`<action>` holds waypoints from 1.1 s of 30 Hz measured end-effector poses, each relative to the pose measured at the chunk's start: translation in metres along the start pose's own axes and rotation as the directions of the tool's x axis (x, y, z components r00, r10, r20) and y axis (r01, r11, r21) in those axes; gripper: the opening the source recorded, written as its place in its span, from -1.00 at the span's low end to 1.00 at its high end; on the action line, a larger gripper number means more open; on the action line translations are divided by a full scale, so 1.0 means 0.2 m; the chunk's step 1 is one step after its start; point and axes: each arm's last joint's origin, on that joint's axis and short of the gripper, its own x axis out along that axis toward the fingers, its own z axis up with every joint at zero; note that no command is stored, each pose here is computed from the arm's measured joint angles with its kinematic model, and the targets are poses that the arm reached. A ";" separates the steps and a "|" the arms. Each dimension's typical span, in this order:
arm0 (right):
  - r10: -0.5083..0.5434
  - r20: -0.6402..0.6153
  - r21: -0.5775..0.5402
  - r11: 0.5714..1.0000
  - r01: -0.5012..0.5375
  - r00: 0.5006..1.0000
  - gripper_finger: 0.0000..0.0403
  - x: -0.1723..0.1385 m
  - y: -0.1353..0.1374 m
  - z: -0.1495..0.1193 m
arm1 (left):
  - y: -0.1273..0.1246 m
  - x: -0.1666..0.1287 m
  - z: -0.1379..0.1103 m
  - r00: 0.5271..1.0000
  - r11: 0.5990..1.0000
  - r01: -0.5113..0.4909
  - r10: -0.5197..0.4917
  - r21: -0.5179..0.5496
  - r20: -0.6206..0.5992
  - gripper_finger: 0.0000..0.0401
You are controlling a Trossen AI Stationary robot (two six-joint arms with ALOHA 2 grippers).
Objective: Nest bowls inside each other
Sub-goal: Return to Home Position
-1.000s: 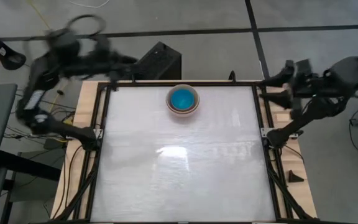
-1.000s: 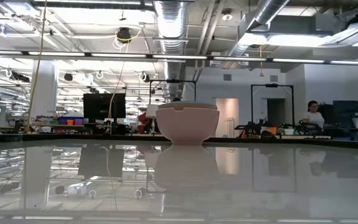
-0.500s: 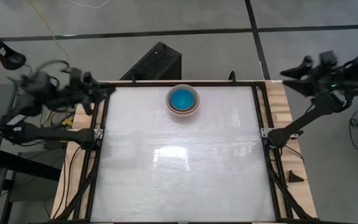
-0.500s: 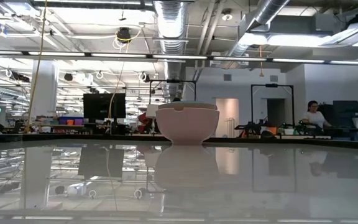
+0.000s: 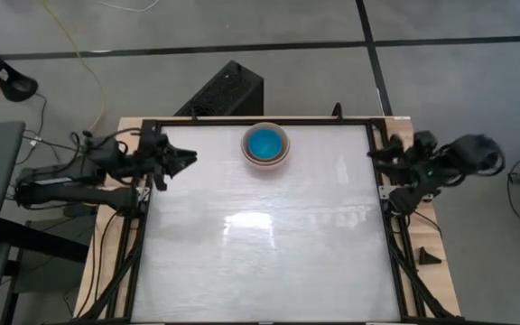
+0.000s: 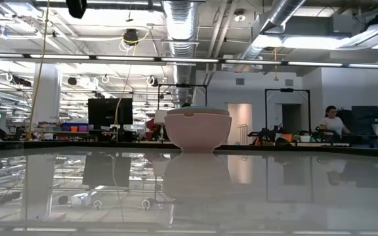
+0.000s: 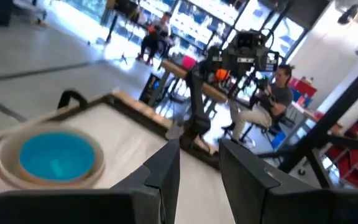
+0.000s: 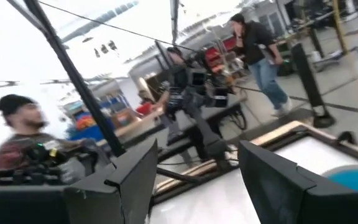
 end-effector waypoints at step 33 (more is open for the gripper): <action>-0.063 -0.017 0.191 0.979 0.065 0.998 0.29 0.02 -0.19 -0.90 | 0.23 -0.07 -0.77 0.994 0.984 -0.088 0.078 -0.152 -0.072 -0.50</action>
